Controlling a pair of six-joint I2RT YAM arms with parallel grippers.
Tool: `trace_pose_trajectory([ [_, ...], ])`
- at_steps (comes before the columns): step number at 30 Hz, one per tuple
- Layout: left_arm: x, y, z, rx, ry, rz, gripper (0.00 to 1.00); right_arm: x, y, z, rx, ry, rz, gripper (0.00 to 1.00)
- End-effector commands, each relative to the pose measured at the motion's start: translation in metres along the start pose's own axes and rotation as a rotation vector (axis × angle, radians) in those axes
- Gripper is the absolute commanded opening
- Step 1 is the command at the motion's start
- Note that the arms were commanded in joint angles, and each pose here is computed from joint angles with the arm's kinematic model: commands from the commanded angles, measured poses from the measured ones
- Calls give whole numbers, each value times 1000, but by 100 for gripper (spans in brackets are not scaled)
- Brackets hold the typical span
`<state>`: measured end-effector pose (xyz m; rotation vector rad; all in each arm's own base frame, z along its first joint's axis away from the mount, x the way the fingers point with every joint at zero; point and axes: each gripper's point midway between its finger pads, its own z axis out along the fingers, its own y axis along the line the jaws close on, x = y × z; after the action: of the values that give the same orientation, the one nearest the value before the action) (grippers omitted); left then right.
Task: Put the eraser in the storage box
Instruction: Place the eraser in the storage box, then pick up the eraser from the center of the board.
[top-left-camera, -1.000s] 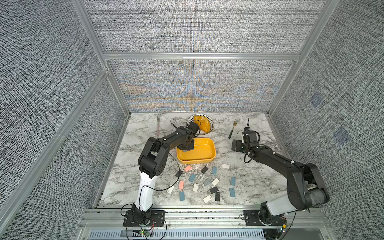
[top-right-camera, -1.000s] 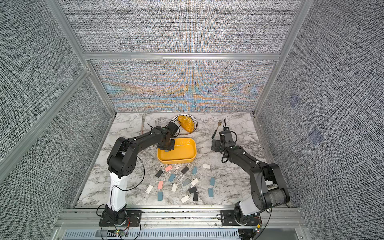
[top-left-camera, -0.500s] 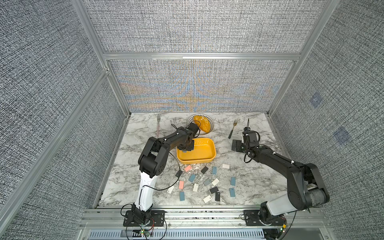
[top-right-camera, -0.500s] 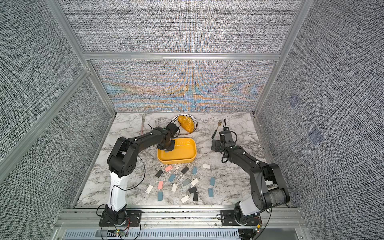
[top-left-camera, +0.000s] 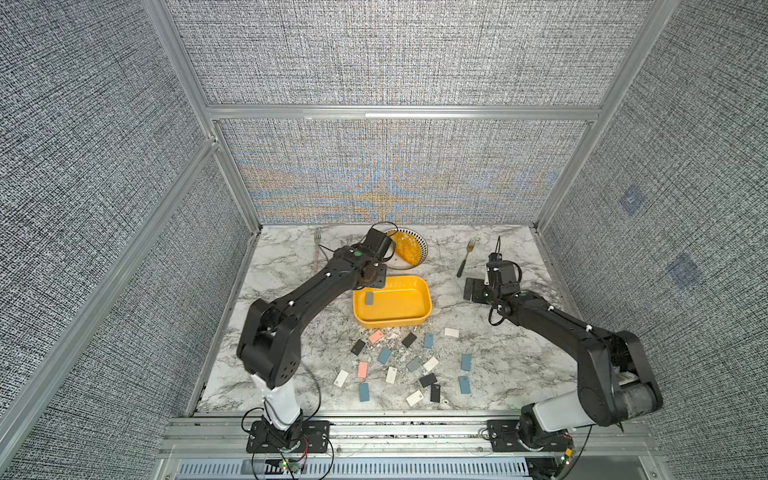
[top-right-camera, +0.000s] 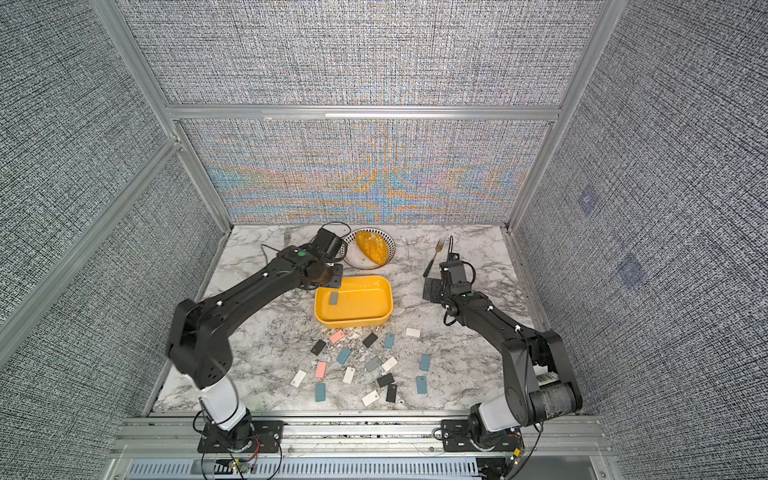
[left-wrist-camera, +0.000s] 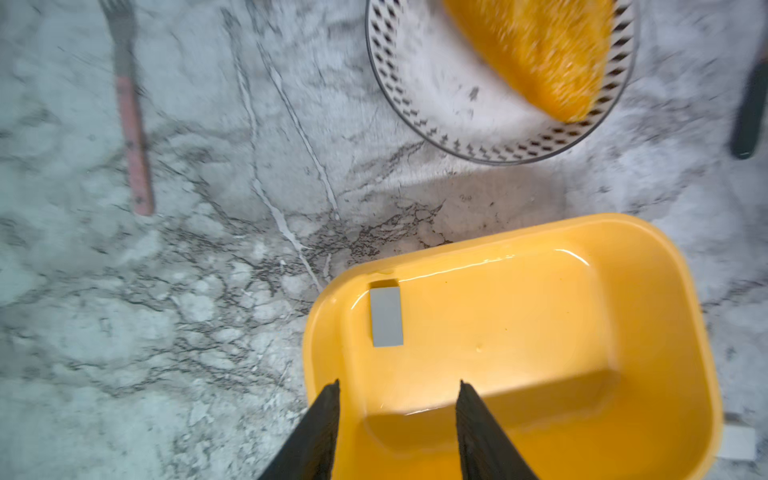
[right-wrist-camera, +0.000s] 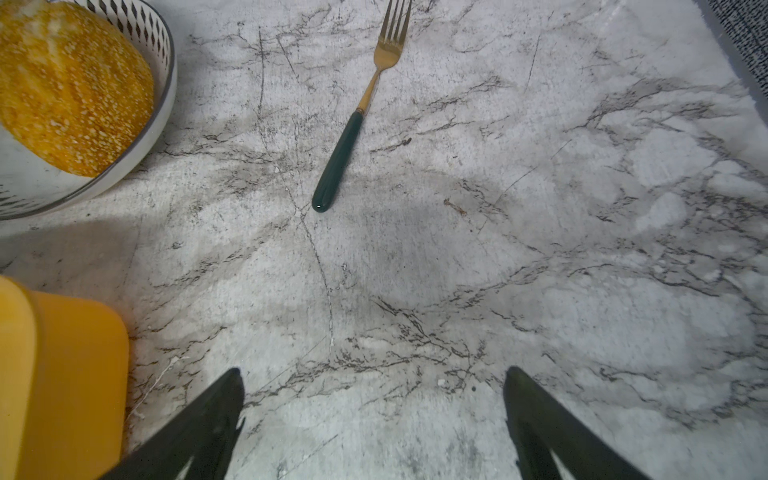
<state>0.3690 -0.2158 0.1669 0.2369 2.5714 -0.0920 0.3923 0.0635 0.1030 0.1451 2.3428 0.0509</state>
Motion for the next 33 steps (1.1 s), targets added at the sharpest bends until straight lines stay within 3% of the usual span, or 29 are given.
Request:
trace_pose_trajectory([
  [1, 24, 13, -29, 15, -6, 104, 53, 1, 2, 1, -9, 1, -4, 98],
  [6, 75, 20, -57, 99, 11, 164, 59, 6, 10, 5, -23, 17, -18, 98],
  [11, 124, 18, -49, 161, 90, 147, 69, 9, 17, 8, -23, 29, -39, 98],
  [18, 158, 10, -13, 119, 201, 131, 71, 9, 23, 8, -33, 30, -38, 98],
  [33, 204, 1, 20, 84, 316, 159, 68, 12, 26, 8, -38, 32, -39, 98],
])
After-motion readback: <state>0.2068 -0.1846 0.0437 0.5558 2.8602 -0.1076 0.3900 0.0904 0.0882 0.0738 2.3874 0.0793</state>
